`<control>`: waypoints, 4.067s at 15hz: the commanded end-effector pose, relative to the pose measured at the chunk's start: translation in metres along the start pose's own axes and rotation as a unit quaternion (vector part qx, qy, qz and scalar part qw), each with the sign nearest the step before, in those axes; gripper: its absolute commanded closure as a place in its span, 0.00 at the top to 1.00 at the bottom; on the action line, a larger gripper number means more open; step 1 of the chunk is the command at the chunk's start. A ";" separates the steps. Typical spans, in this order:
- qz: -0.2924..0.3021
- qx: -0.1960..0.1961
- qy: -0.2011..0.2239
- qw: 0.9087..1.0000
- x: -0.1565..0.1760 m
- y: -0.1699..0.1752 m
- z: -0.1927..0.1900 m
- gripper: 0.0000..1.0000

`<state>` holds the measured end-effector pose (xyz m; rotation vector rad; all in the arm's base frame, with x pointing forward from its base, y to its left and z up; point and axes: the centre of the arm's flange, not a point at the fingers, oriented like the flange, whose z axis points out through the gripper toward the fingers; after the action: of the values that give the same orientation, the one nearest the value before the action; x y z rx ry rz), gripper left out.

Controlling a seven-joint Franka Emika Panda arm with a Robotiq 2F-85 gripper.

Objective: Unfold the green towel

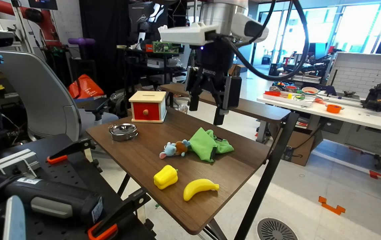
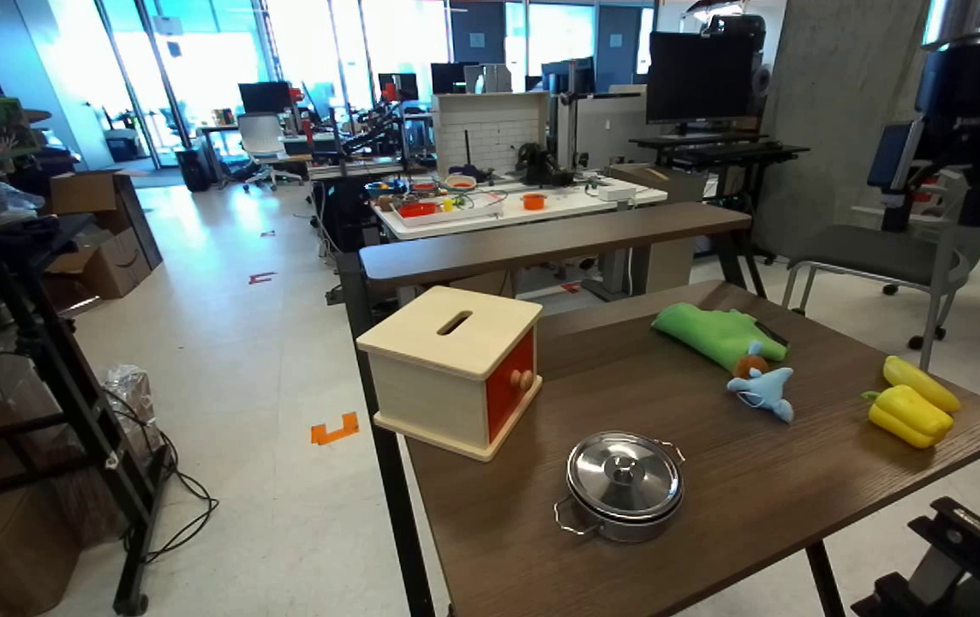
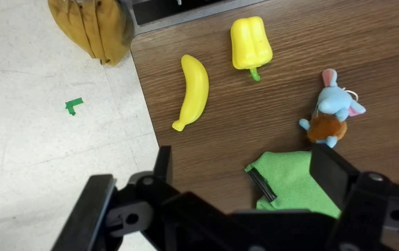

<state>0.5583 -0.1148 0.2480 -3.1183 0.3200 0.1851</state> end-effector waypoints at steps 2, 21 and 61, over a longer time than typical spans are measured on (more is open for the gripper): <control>0.012 0.010 -0.003 1.000 0.036 0.002 0.035 1.00; -0.050 -0.118 0.008 0.992 0.112 -0.067 0.162 1.00; -0.270 -0.100 -0.063 0.955 0.068 -0.243 0.102 0.00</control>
<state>0.6371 0.0939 0.1485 -3.2239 -0.4755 0.3618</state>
